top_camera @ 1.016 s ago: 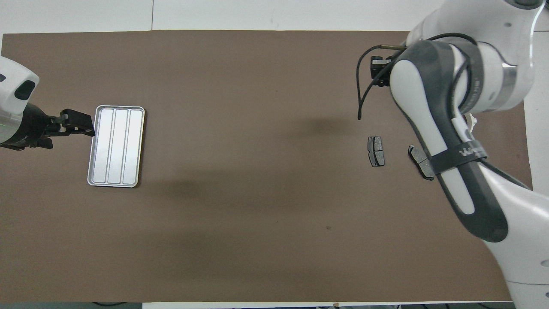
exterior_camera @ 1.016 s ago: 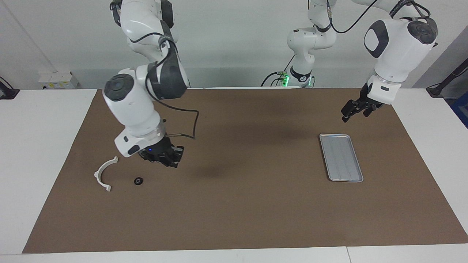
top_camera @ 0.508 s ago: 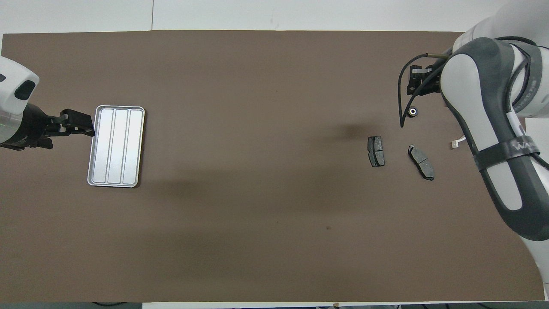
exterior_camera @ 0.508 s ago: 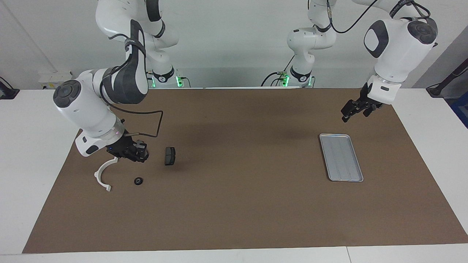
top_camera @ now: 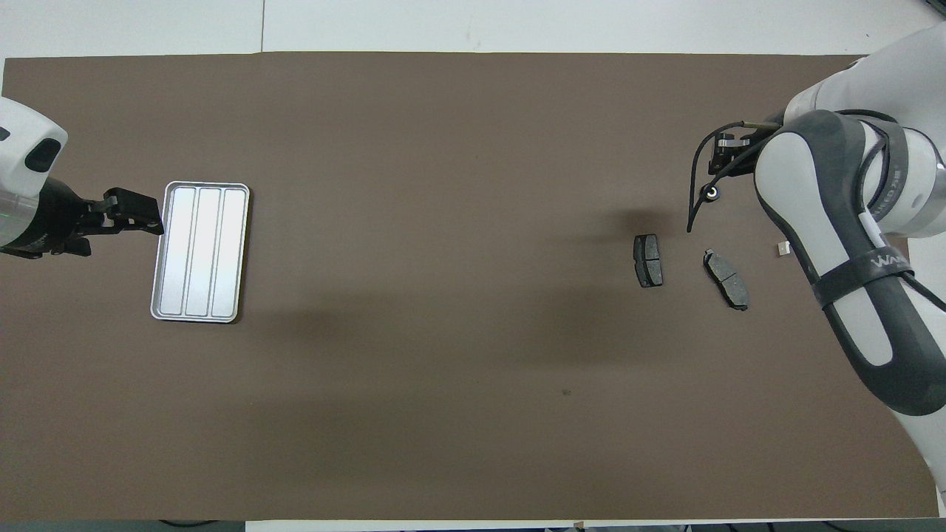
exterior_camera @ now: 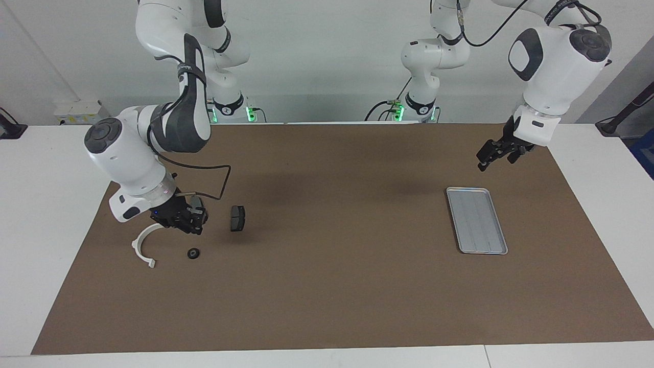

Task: Place bearing gear from tray to pile

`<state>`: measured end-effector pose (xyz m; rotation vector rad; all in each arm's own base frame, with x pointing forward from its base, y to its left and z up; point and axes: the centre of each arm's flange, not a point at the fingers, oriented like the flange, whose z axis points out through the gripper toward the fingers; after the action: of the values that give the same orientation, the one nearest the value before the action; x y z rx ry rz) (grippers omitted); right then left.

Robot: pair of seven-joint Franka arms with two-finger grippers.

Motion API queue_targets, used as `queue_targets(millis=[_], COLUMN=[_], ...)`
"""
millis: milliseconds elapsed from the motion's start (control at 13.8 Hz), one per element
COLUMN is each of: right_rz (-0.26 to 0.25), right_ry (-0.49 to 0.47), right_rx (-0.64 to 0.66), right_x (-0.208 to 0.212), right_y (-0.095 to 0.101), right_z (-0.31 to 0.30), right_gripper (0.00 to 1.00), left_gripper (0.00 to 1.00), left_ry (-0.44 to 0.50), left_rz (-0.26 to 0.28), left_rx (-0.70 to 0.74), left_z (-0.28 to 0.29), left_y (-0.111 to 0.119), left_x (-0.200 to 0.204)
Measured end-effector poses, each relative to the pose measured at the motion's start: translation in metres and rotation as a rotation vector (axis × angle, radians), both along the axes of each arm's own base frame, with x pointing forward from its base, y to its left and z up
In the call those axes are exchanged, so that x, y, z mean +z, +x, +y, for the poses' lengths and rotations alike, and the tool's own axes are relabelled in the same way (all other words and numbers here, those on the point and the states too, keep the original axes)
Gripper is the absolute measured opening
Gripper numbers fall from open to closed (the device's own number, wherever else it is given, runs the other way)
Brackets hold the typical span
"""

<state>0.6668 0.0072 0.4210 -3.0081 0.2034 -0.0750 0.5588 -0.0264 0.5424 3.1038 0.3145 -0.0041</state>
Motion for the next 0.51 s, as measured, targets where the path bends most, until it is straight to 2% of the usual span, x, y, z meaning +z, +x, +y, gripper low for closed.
queue_targets(millis=[508], right_rz=[-0.03], right_ry=[-0.035], right_rx=[0.009], right_x=[-0.037], right_y=[0.011], right_z=[0.007], right_gripper=[0.28], left_gripper=[1.0], left_ry=[0.0], left_rz=[0.0], left_rx=[0.0], left_z=[0.0], left_y=[0.0], left_x=[0.0])
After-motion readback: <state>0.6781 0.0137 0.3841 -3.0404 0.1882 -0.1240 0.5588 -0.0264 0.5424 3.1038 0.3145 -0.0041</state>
